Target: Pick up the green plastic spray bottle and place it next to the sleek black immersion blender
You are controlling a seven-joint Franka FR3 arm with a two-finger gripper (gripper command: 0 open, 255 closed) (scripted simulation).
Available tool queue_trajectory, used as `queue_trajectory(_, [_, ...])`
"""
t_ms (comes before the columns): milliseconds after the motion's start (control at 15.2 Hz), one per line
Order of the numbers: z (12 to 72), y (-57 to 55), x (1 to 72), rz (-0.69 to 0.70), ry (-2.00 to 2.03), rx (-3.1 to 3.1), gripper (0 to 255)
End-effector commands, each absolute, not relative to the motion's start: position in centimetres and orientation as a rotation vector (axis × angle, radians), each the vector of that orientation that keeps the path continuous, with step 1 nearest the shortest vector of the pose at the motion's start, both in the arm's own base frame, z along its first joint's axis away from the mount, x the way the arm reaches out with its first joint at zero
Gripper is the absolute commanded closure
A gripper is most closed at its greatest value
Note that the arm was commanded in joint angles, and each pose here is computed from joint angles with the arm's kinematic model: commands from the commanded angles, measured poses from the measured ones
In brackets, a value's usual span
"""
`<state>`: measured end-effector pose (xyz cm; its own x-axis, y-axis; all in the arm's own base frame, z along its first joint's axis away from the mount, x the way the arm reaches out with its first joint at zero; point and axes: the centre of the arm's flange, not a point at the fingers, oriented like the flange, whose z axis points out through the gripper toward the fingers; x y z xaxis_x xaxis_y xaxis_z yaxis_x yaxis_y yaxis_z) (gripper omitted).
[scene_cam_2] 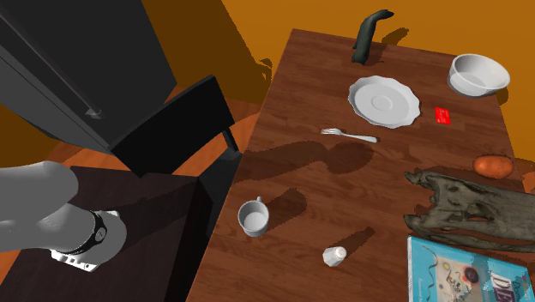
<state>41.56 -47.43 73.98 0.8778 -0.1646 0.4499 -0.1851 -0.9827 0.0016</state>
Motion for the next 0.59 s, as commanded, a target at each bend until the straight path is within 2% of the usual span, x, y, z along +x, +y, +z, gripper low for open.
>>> queue_trajectory(0, [73.0,-47.4,41.5,0.714,-0.279,3.0,255])
queue_trajectory(528, [68.7,-47.4,41.5,0.714,-0.279,3.0,255])
